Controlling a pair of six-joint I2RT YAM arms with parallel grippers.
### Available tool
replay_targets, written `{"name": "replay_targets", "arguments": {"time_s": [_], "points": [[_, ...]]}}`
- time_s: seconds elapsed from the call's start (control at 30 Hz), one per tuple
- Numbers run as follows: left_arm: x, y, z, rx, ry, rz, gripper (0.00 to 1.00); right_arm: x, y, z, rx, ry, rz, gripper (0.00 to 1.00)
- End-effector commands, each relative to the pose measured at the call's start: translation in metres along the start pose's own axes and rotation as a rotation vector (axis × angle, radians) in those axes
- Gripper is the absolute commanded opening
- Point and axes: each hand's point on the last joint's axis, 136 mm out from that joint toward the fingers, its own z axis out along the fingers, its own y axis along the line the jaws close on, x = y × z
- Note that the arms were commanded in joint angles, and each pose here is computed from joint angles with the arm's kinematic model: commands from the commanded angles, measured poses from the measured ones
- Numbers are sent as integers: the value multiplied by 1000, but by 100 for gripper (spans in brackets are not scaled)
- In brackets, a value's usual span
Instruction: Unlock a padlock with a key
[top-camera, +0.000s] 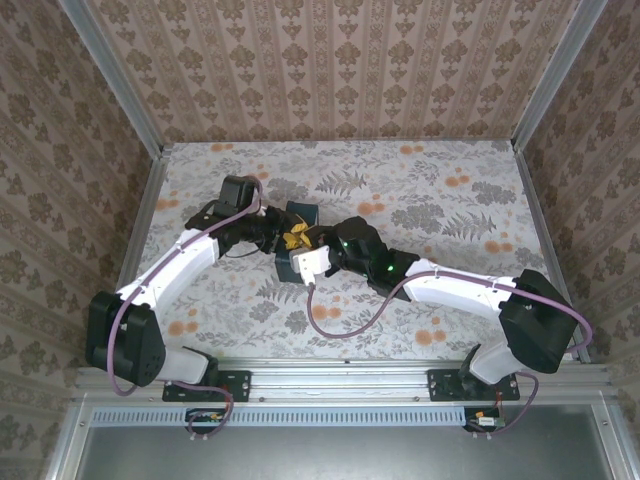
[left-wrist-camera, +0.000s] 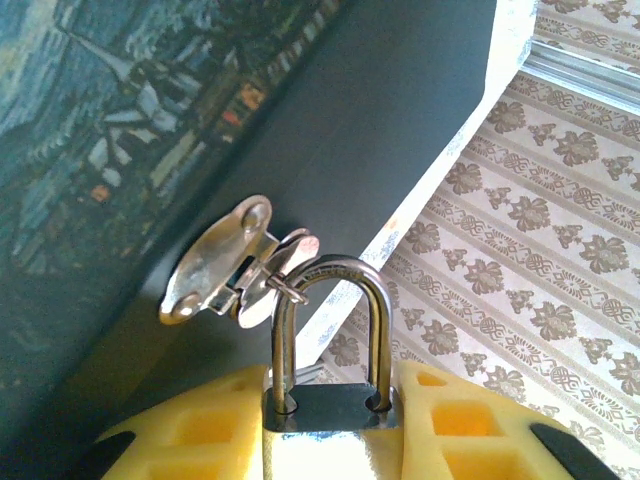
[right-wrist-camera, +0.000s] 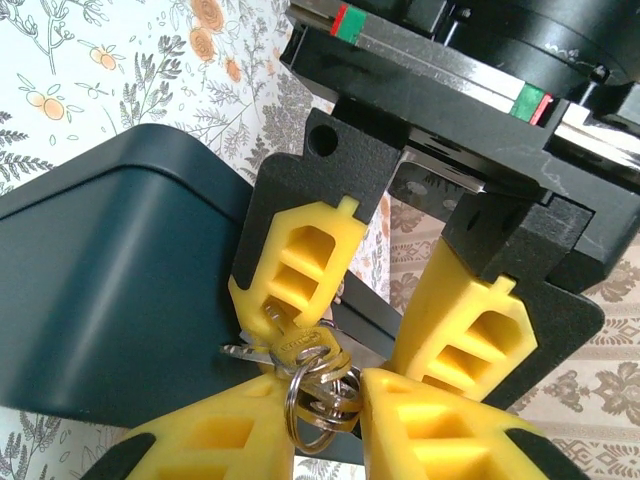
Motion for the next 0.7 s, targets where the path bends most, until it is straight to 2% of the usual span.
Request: {"name": "replay_targets", "arguments": {"time_s": [0.0,0.2,0.37,0.67], "points": [[11,-28,-9,71,41,77,0,5,-6,2,-9,17,-7,20],[12,-29,-9,78,44,83,0,7,-4,3,-25,23,-11,19],[10,-27,-9,74,42,79,0,5,-3,2,-29,14,-14,26],[7,-27,-14,71,43,81,0,12,-6,-4,-27,44,-76,32]]}}
